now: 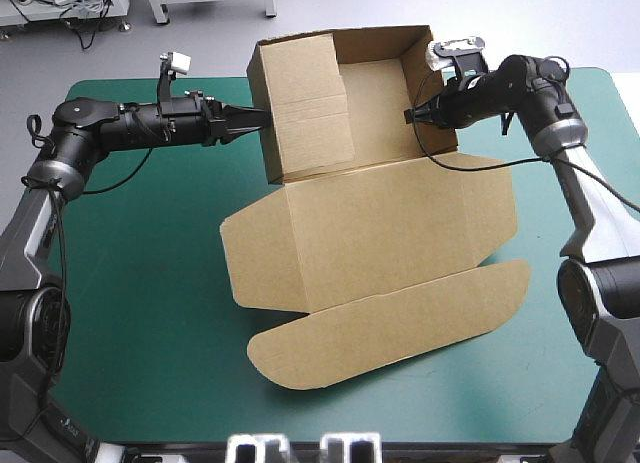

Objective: Fold the box

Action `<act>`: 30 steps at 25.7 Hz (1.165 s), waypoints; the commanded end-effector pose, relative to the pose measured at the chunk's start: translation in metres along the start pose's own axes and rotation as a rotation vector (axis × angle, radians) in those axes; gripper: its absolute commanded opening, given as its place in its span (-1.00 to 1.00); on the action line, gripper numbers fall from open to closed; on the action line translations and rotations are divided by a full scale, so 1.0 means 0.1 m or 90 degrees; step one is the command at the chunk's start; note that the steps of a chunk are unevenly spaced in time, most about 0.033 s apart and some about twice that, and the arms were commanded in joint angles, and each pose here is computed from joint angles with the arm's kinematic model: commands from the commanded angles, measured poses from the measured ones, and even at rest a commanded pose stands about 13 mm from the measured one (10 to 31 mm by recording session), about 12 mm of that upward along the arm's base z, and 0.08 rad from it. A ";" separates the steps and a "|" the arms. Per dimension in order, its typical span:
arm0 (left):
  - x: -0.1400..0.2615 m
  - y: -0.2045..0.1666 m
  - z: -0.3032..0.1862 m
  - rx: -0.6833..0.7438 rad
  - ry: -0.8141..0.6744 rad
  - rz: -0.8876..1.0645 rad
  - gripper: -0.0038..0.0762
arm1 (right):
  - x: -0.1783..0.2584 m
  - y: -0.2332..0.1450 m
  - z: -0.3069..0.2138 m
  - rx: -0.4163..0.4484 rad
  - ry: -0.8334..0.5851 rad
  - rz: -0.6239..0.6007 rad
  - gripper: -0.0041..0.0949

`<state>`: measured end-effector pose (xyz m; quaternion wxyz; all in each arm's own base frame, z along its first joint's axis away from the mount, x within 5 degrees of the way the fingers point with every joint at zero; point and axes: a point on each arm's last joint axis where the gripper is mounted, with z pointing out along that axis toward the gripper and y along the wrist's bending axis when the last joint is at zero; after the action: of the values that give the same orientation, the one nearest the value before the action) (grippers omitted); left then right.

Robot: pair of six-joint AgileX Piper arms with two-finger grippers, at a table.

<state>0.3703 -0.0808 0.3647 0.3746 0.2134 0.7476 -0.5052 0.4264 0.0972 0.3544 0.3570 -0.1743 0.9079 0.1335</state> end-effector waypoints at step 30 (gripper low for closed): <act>-0.11 -0.01 0.30 -0.455 -0.054 -0.006 0.14 | -0.29 0.91 -0.23 -0.147 -0.134 0.047 -0.96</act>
<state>0.3962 -0.1012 0.3347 0.4143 0.0770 0.8850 -0.1982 0.4172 0.1565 0.3520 0.3708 -0.1730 0.9013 0.1422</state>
